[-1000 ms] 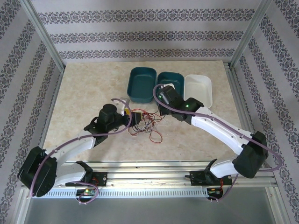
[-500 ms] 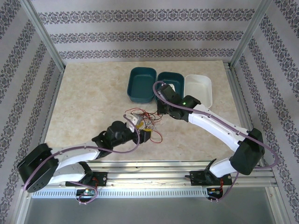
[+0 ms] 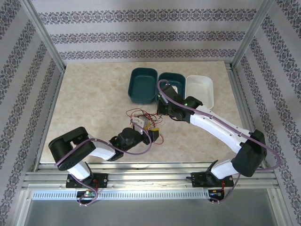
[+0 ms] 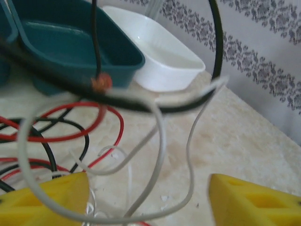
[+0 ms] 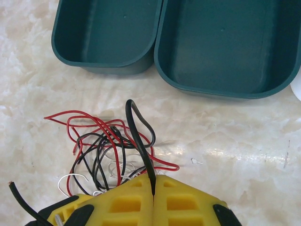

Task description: Untangle the cables

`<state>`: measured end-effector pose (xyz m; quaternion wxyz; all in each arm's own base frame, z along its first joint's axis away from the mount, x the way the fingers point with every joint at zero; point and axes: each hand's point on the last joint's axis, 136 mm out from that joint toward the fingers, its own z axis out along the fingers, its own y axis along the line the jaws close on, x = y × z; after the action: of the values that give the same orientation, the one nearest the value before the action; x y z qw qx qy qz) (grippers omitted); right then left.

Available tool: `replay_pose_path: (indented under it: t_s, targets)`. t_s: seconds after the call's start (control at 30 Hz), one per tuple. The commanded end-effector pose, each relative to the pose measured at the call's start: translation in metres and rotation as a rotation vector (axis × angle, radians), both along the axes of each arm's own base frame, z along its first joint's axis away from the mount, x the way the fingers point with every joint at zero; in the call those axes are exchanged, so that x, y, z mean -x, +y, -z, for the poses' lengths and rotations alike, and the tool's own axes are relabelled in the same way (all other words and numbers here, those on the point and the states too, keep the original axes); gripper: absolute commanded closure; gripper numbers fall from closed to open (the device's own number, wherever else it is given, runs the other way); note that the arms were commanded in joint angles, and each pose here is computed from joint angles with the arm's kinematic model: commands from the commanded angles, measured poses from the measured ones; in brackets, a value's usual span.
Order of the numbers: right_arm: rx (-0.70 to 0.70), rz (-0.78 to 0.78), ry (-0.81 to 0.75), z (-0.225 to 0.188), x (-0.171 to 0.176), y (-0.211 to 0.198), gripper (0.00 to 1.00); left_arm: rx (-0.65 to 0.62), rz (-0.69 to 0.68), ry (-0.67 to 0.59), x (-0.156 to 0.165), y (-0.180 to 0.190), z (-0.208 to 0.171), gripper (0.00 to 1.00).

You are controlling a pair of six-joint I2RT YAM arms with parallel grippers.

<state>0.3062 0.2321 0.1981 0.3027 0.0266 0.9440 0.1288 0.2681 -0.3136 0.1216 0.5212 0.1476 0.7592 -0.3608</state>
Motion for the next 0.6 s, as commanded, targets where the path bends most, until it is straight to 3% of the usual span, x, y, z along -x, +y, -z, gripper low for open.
replay_pose_path:
  t_s: [0.0, 0.07, 0.2, 0.27, 0.57]
  targets:
    - [-0.031, 0.009, -0.014, -0.006, 0.005, 0.000, 1.00, 0.029, -0.056, -0.060, -0.009, 0.001, -0.027, 0.52]
    - [-0.024, 0.014, -0.021, -0.007, 0.005, -0.003, 1.00, 0.024, -0.088, -0.051, -0.010, 0.009, -0.024, 0.73]
    - [-0.011, 0.009, -0.045, -0.014, 0.005, -0.007, 1.00, -0.019, -0.126, -0.022, -0.011, 0.024, -0.015, 0.93]
    - [0.002, 0.014, -0.055, -0.016, 0.004, -0.011, 1.00, -0.036, -0.143, -0.016, -0.010, 0.032, -0.014, 0.96]
    - [0.096, 0.019, -0.110, -0.034, 0.007, -0.042, 1.00, -0.194, -0.253, 0.058, -0.012, 0.077, 0.006, 0.97]
